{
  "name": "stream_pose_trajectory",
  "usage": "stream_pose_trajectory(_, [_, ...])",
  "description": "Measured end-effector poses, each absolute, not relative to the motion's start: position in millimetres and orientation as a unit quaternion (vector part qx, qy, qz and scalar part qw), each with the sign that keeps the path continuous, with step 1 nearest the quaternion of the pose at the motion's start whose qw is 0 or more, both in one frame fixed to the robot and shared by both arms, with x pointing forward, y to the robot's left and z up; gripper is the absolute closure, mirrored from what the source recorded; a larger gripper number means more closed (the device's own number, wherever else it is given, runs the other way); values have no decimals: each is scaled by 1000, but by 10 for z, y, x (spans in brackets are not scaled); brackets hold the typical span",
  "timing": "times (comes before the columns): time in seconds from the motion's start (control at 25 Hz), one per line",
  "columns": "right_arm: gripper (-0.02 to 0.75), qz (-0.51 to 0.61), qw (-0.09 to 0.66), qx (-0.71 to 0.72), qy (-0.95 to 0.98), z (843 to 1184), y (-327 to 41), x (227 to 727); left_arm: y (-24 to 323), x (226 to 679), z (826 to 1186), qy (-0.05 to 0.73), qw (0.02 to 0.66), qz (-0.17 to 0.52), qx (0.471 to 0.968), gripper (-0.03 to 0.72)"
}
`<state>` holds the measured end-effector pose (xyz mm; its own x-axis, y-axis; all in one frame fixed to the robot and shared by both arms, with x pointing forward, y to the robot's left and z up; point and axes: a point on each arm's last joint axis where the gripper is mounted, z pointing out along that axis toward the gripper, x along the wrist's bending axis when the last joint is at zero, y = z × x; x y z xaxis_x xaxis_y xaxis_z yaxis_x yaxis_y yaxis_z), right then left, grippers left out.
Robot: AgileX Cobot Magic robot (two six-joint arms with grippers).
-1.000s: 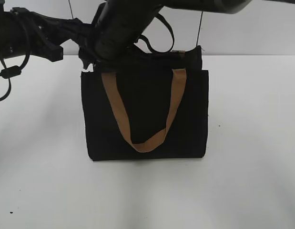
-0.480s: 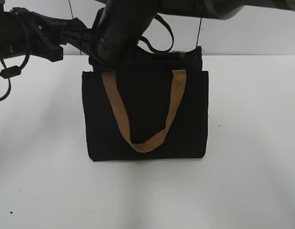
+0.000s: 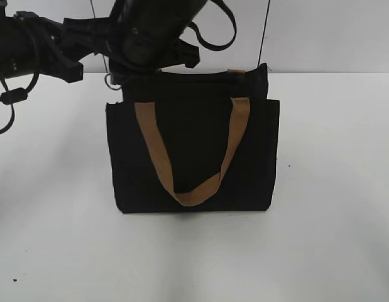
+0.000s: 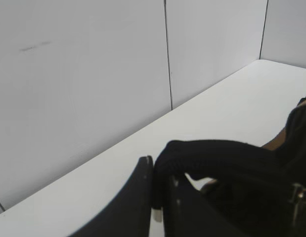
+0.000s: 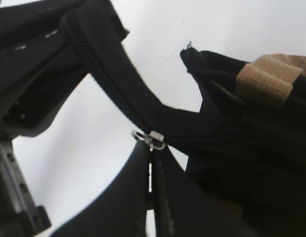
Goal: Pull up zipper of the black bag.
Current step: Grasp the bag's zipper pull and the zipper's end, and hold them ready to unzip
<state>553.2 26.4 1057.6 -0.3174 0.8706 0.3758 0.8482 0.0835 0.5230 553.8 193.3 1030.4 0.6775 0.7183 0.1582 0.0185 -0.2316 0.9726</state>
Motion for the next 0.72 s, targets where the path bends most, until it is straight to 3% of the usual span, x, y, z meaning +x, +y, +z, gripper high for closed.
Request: stream_pose_trajectory(0.72, [751, 239, 24, 527, 815, 10565, 82, 5403, 1963, 5460, 10326, 263, 533, 315, 740, 661])
